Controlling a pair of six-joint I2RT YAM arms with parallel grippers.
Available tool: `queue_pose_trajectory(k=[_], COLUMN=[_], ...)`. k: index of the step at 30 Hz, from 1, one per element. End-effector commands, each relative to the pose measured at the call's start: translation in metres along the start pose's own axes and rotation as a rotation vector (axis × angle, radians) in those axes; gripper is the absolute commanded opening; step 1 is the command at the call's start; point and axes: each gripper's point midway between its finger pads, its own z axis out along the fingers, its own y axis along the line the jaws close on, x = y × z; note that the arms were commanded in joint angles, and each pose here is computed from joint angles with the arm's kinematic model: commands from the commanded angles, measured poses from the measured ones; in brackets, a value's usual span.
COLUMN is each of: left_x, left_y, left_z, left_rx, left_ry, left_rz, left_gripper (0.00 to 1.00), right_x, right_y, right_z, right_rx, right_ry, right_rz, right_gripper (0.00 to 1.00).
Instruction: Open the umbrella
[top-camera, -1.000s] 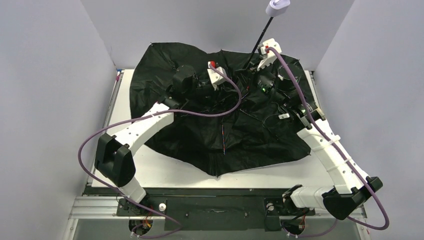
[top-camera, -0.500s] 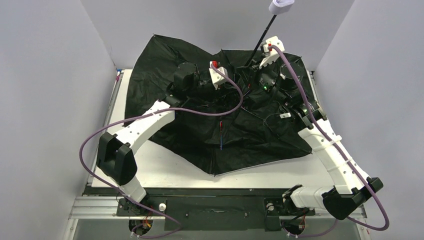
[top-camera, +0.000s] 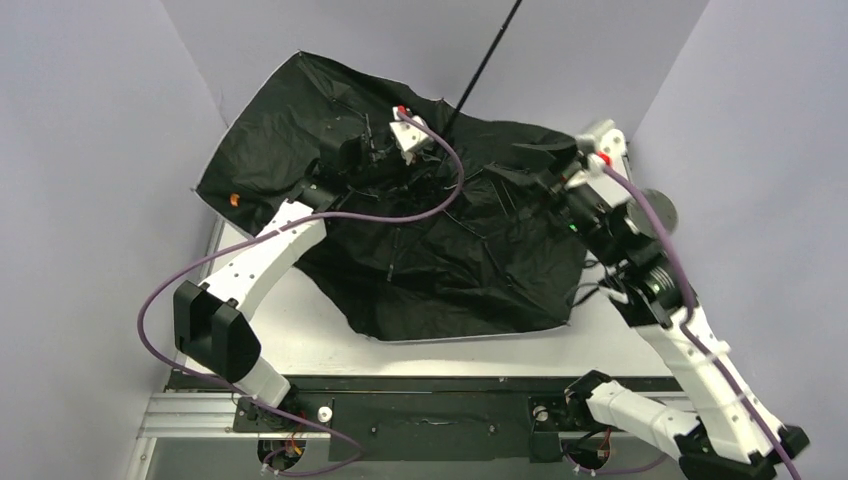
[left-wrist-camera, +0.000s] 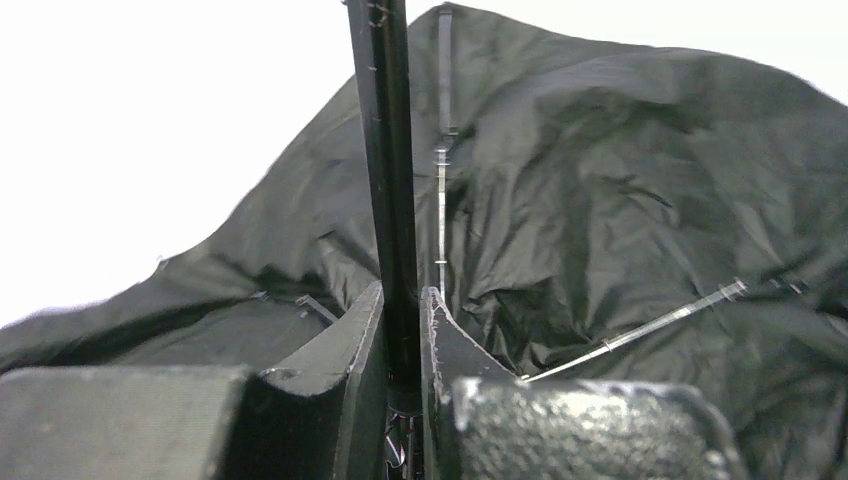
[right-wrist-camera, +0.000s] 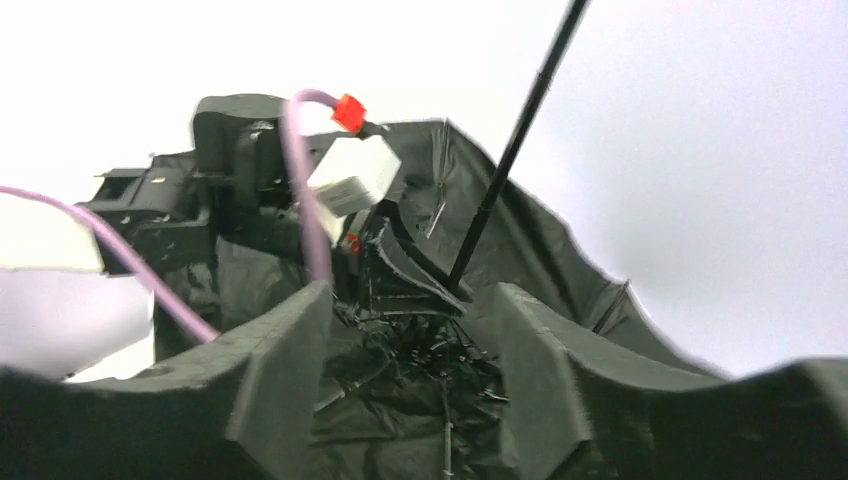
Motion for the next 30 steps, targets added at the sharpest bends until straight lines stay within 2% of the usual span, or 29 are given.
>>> queue_pose_trajectory(k=[1, 5, 9, 11, 12, 14, 15, 16, 17, 19, 23, 30], left_x=[-0.104, -0.161, -0.195, -0.210, -0.215, -0.220, -0.219, -0.223, -0.213, -0.205, -0.189, -0.178], left_y=[0.050, 0.061, 0.058, 0.054, 0.050, 0.041, 0.036, 0.029, 0.026, 0.020, 0.030, 0.067], left_z=[-0.039, -0.067, -0.091, -0.101, -0.104, -0.110, -0.114, -0.119, -0.115, -0.115, -0.110, -0.104], left_rx=[-0.218, -0.290, -0.336, -0.359, -0.354, -0.347, -0.349, -0.345, -0.332, -0.319, -0.371, -0.566], left_ry=[-0.163, -0.227, -0.252, -0.248, -0.255, -0.237, -0.213, -0.222, -0.189, -0.161, -0.058, 0.064], left_rz=[0.200, 0.379, 0.665, 0.877, 0.936, 1.144, 1.295, 1.376, 1.504, 1.665, 1.798, 1.796], left_gripper=[0.00, 0.00, 0.00, 0.00, 0.00, 0.00, 0.00, 0.00, 0.00, 0.00, 0.00, 0.00], right_x=[0.007, 0.050, 0.058, 0.061, 0.062, 0.065, 0.064, 0.063, 0.061, 0.056, 0.047, 0.031], right_y=[0.012, -0.006, -0.038, -0.051, -0.056, -0.069, -0.074, -0.076, -0.079, -0.079, -0.061, -0.024], right_z=[-0.025, -0.047, -0.063, -0.070, -0.072, -0.079, -0.082, -0.084, -0.085, -0.084, -0.071, -0.055], right_rx=[-0.053, 0.056, 0.218, 0.275, 0.297, 0.346, 0.358, 0.363, 0.365, 0.351, 0.233, 0.060], right_ry=[-0.019, 0.082, 0.123, 0.150, 0.157, 0.182, 0.191, 0.200, 0.204, 0.220, 0.269, 0.274], right_rz=[-0.099, -0.088, -0.032, 0.002, 0.012, 0.033, 0.038, 0.041, 0.047, 0.063, 0.132, 0.298], right_gripper=[0.61, 0.70, 0.77, 0.80, 0.82, 0.87, 0.88, 0.88, 0.89, 0.89, 0.87, 0.86])
